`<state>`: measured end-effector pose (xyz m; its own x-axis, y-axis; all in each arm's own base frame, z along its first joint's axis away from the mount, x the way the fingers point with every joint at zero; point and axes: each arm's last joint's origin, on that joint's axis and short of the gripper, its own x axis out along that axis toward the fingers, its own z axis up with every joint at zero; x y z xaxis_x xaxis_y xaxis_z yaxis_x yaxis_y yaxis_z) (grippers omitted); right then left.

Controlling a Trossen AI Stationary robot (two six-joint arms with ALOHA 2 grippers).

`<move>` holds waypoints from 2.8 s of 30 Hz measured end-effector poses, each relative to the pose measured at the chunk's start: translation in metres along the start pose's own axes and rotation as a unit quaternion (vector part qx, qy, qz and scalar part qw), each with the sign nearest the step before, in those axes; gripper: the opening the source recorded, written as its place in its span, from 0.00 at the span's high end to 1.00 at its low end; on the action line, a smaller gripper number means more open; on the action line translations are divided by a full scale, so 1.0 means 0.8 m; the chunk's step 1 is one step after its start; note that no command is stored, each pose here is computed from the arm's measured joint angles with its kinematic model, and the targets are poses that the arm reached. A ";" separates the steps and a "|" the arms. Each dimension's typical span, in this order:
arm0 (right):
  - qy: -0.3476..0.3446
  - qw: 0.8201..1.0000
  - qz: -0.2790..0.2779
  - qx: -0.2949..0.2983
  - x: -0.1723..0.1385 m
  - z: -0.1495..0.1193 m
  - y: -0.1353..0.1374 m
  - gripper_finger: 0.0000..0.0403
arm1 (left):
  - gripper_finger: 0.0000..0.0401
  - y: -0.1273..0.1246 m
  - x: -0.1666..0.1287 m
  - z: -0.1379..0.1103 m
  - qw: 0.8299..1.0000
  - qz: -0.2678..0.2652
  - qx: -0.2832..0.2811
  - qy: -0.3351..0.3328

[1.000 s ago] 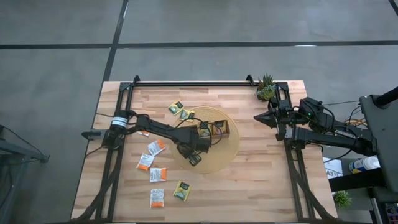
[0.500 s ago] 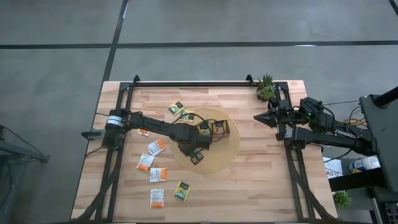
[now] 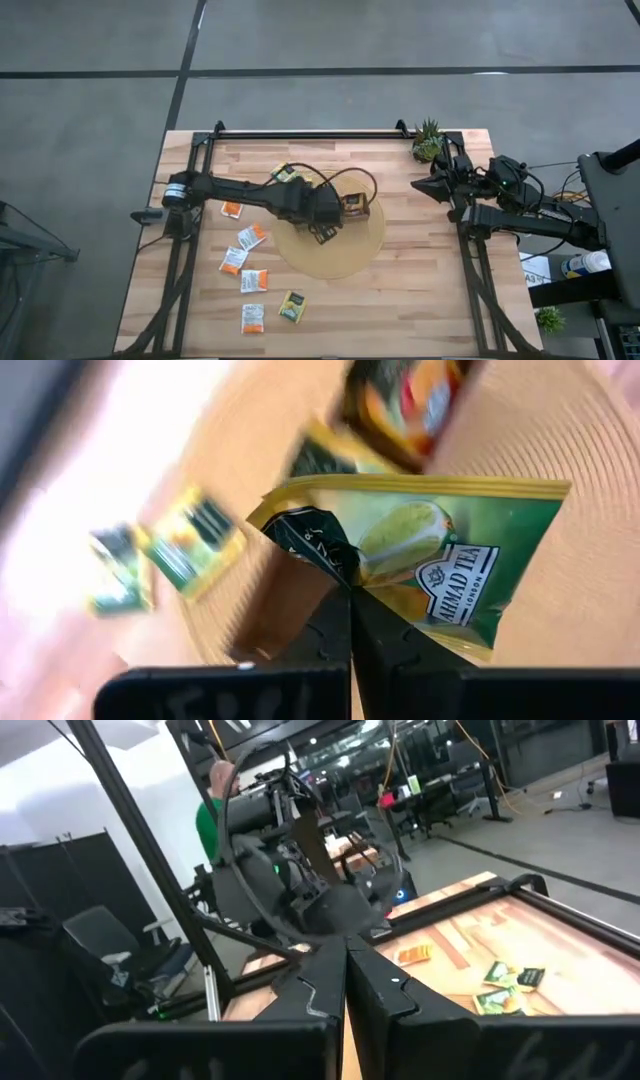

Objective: Pick & Place Tea
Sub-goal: Put the yellow tea bag into the middle section of the wooden organizer

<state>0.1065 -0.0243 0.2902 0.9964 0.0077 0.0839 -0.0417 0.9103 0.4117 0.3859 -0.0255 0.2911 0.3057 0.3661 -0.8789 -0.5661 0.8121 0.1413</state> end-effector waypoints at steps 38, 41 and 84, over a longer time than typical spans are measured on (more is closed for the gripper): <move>-0.021 0.999 -0.034 -0.005 0.000 0.002 -0.002 0.98 | 1.00 0.003 0.056 0.010 0.971 0.172 0.164 -0.040; -0.021 0.999 -0.034 -0.005 0.000 0.002 -0.002 0.98 | 1.00 0.001 0.058 0.011 0.974 0.158 0.161 -0.040; -0.023 0.999 -0.048 -0.004 0.000 0.002 -0.004 0.98 | 1.00 -0.026 0.129 0.017 0.961 0.167 0.212 0.051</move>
<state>0.1066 -0.0274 0.2902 0.9915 -0.0979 0.0861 0.0539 0.9092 0.4128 0.4396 0.0012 0.2036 0.0727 0.6107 -0.7885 -0.2495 0.7766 0.5784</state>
